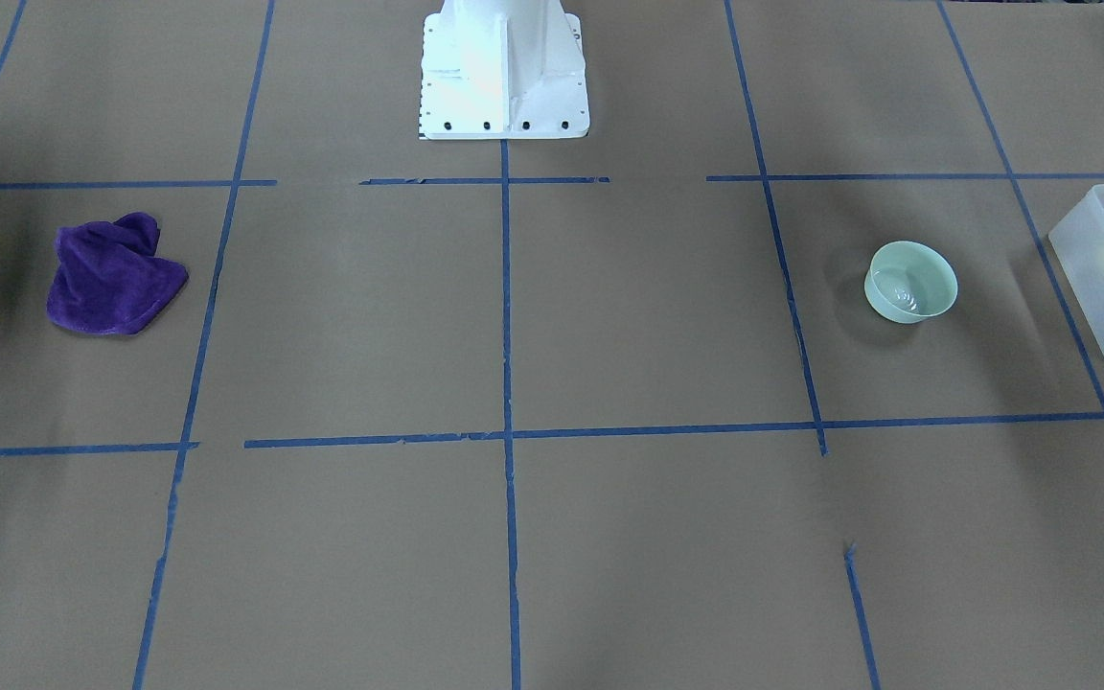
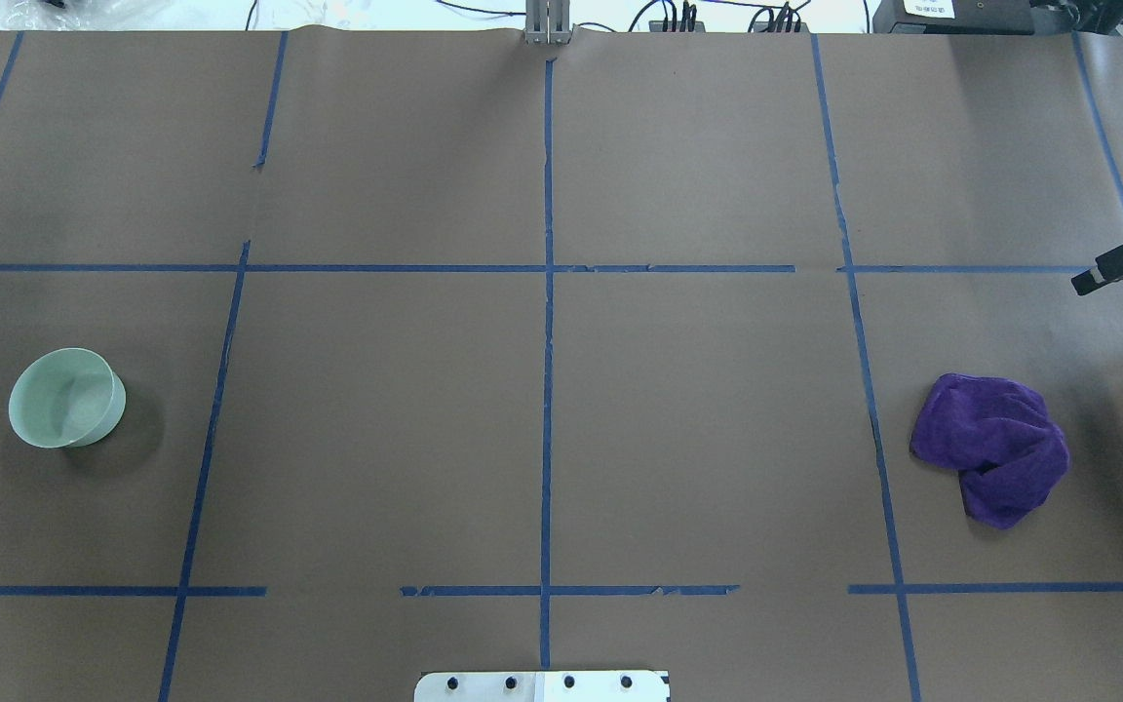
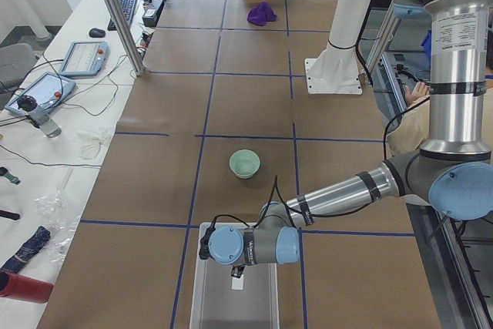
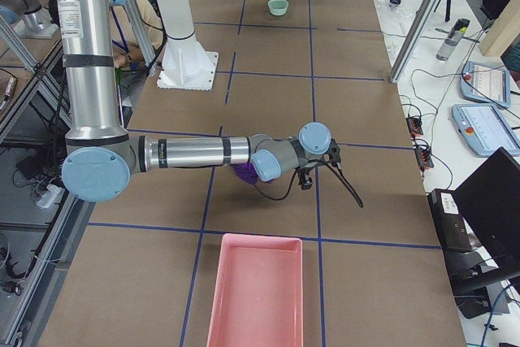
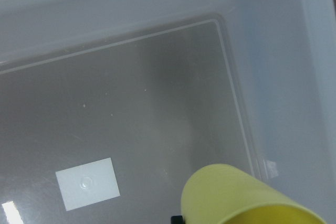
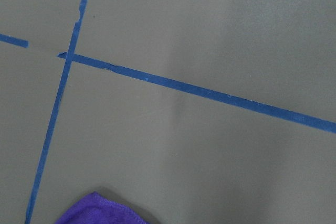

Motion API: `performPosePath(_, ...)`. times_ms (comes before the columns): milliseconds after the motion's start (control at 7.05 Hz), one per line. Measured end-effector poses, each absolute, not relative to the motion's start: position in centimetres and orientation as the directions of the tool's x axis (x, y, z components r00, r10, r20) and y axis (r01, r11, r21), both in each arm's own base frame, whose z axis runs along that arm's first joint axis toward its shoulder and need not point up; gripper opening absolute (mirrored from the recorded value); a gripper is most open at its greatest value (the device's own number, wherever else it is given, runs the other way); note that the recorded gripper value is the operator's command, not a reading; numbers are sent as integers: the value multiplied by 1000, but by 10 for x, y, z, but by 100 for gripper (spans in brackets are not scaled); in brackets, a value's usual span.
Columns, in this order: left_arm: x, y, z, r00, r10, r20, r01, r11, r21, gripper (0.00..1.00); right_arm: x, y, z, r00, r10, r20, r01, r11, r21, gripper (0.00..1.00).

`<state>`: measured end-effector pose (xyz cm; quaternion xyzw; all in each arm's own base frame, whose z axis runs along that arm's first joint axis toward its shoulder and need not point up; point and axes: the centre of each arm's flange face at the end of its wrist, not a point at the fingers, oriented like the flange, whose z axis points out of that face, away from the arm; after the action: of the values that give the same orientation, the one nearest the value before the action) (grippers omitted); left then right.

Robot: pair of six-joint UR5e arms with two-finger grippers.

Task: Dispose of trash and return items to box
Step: 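Reach the right gripper down onto the purple cloth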

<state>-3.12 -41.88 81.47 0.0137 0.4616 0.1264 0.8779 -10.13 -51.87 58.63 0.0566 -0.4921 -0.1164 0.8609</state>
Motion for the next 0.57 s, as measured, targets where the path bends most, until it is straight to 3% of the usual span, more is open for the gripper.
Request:
performPosePath(284, -30, -421, 808, 541, 262, -799, -211, 962, 173, 100, -101, -519, 585, 487, -257, 835, 145, 966, 214, 100)
performPosePath(568, -36, -437, 762, 573, 339, -746, -209, 941, 267, 100, -102, -519, 576, 486, -238, 841, 124, 971, 203, 100)
